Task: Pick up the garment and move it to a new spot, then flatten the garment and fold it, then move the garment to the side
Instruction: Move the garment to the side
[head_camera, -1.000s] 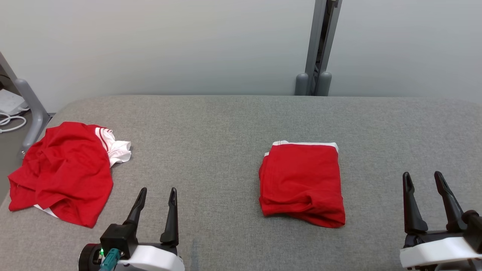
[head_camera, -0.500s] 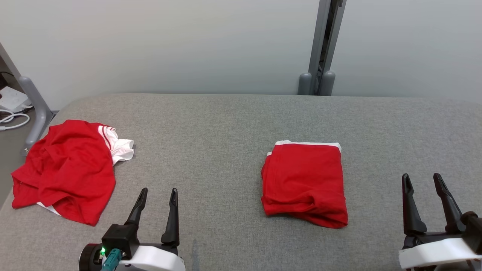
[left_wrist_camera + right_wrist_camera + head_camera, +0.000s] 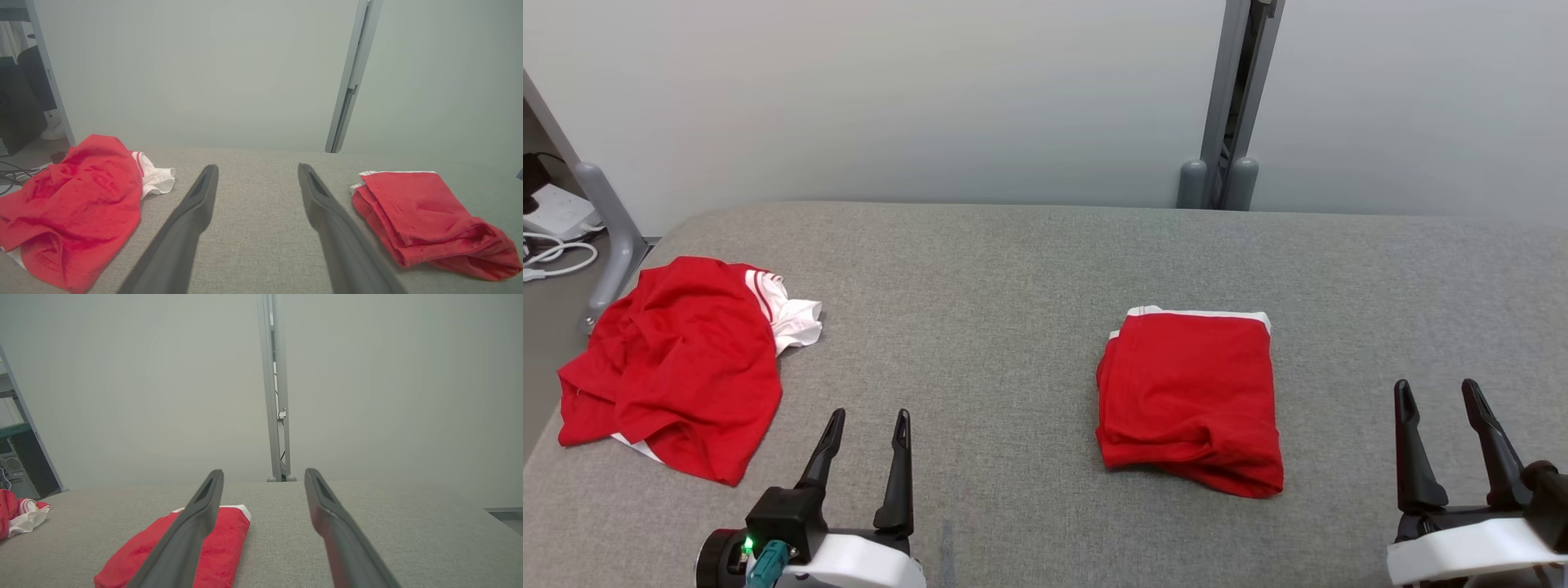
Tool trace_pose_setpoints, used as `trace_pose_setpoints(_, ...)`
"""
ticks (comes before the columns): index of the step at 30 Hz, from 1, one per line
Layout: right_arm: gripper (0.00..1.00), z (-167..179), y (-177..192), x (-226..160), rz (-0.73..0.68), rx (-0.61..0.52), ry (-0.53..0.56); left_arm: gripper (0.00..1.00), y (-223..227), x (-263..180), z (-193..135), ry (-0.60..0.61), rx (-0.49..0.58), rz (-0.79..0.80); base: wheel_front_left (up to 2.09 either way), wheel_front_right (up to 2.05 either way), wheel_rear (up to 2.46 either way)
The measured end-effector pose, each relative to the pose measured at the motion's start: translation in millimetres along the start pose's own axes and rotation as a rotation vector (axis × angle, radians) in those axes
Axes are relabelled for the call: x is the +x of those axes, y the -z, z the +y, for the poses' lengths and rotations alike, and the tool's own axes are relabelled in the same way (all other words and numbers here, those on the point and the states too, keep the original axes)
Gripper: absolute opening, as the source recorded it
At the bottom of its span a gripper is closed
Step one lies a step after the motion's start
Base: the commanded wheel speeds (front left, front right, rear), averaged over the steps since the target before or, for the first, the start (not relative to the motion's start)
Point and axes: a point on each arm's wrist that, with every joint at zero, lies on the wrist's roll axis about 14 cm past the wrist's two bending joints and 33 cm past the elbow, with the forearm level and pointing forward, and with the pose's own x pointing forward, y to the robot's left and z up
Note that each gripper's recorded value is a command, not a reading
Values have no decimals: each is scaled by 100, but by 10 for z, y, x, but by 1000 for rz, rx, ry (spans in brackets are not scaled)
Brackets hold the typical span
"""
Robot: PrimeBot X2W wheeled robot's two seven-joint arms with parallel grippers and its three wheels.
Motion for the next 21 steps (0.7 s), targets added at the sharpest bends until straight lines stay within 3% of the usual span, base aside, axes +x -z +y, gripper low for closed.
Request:
trace_pose_setpoints(12,100,1,115,-13,35,11,2,100,63,-24,-10,5,4,19,0,0,0)
trace_pose_setpoints(18,100,99,416,80,149,133,-22,100,129,32,-109,39,11,41,0,0,0)
trace_pose_setpoints(21,100,135,659,172,277,197,-46,100,153,119,-133,49,12,49,0,0,0)
